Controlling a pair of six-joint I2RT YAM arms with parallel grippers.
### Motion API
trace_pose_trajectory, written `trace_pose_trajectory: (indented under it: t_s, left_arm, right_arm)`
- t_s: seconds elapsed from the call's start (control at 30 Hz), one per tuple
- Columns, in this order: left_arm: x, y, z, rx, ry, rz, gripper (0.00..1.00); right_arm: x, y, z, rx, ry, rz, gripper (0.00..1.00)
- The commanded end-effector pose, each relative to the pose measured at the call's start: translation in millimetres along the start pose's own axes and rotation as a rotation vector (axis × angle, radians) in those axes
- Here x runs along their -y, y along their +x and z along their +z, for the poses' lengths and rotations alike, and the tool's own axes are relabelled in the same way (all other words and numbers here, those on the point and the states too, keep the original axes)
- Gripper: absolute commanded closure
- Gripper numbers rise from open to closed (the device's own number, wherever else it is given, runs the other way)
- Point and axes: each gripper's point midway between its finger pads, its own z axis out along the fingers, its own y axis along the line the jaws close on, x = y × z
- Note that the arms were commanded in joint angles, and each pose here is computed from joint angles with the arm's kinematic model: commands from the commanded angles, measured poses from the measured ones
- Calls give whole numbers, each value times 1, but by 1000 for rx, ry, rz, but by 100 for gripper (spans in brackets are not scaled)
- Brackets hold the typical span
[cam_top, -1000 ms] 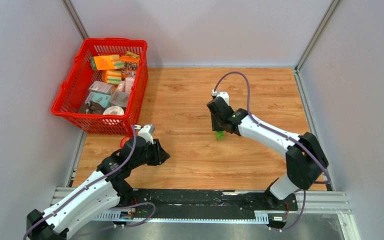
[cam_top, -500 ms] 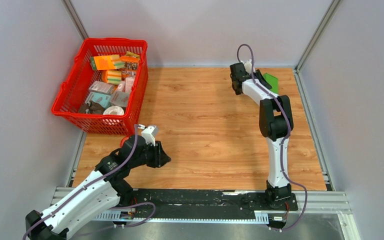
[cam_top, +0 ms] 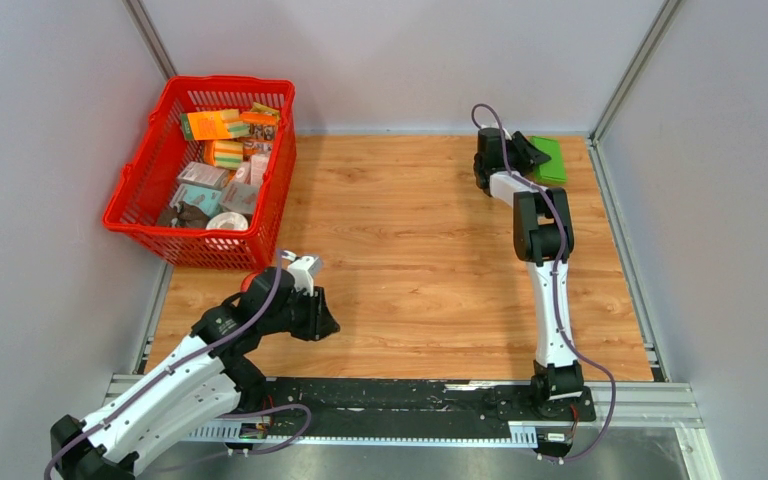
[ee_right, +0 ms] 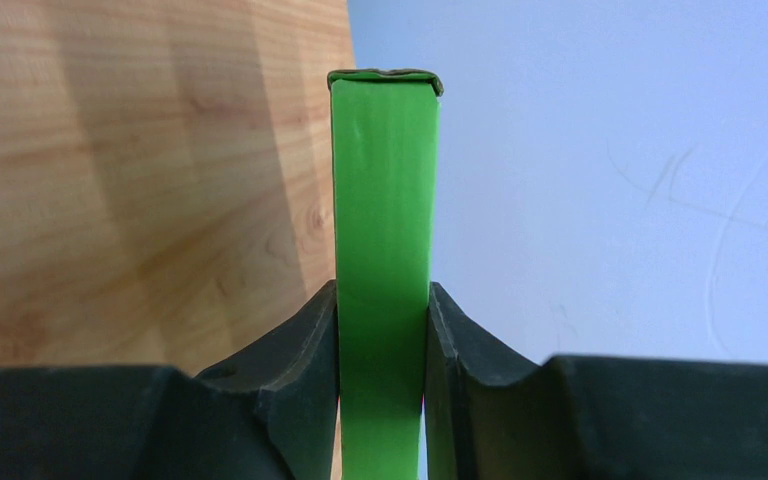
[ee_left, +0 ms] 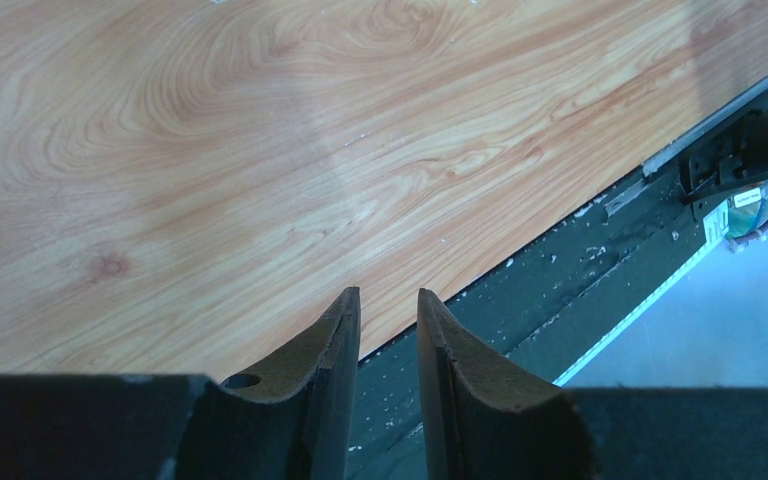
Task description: Fold the paper box
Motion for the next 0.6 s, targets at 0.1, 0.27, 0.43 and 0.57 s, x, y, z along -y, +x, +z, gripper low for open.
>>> trace_pose_trajectory:
  t_s: [0.1, 0.27, 0.43, 0.57]
  left_arm:
    - [13, -15, -6, 24, 40, 37, 65]
    - [18, -19, -9, 46, 60, 17, 65]
    - [16, -27, -20, 89, 27, 13, 65]
    - [16, -29, -36, 126, 15, 9, 62]
  right_arm:
    - [9, -34, -4, 90, -152, 119, 22]
    - [9, -66, -81, 166, -342, 185, 19]
    - [23, -77, -200, 138, -603, 399, 16]
    - [79, -42, -338, 175, -919, 639, 16]
